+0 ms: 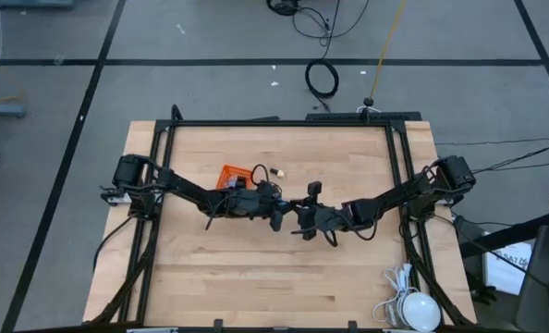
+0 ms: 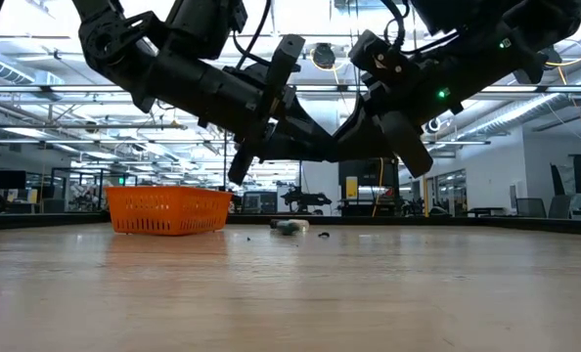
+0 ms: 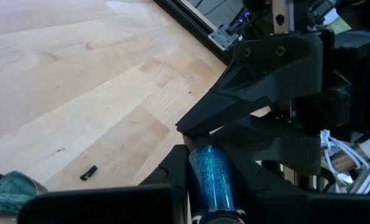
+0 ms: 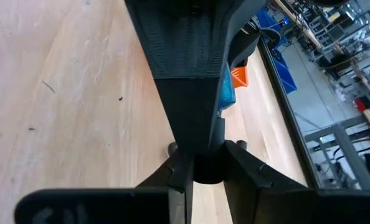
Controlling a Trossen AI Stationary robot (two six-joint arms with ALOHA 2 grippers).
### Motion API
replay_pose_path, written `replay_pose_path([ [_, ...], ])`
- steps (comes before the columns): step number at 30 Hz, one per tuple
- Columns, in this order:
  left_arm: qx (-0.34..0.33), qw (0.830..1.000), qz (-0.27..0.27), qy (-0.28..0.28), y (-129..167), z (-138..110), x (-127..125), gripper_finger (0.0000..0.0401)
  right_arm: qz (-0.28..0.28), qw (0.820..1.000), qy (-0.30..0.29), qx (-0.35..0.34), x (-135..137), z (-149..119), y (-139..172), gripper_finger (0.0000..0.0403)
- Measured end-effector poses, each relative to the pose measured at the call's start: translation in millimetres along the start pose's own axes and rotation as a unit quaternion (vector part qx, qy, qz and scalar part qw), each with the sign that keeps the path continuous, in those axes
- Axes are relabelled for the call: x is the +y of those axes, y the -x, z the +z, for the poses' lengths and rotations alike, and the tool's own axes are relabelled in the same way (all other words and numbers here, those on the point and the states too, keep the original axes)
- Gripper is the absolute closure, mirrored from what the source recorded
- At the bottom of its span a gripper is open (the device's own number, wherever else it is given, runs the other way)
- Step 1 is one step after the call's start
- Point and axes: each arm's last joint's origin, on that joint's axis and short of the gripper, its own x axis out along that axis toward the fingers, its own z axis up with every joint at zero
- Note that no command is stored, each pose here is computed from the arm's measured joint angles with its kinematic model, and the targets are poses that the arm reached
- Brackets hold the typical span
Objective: Pick & Place Nail Polish
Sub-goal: Put the dark blue nail polish into the orange basket
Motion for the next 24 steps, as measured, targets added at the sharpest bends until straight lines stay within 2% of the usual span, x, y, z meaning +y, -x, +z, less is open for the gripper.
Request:
replay_pose_path([
  [2, 0.001, 1.000, -0.001, -0.012, 2.2, 2.8, -1.5, 0.0351, -0.007, 1.000, -0.019, 0.000, -0.4, 0.7, 0.1, 0.0334],
  [6, -0.002, 0.999, 0.010, -0.037, 12.8, 15.4, -7.6, 0.0351, -0.019, 0.999, -0.049, 0.010, 0.9, 0.8, 1.8, 0.0258],
  [9, -0.014, 0.998, 0.039, -0.055, 24.8, 24.6, -13.7, 0.0351, -0.006, 0.998, -0.055, 0.020, 3.8, -1.7, 5.8, 0.0212],
  [12, -0.032, 0.994, 0.075, -0.075, 37.8, 32.7, -20.8, 0.0351, 0.006, 0.998, -0.069, 0.007, 2.2, 2.5, 9.8, 0.0183],
  [17, -0.025, 0.988, 0.114, -0.104, 56.3, 31.8, -30.3, 0.0351, -0.006, 0.996, -0.092, 0.005, -10.0, 8.5, 21.3, 0.0170],
  [24, -0.028, 0.968, 0.209, -0.135, 87.4, 29.3, -36.3, 0.0351, -0.021, 0.993, -0.107, 0.036, -25.7, 7.4, 40.5, 0.0191],
])
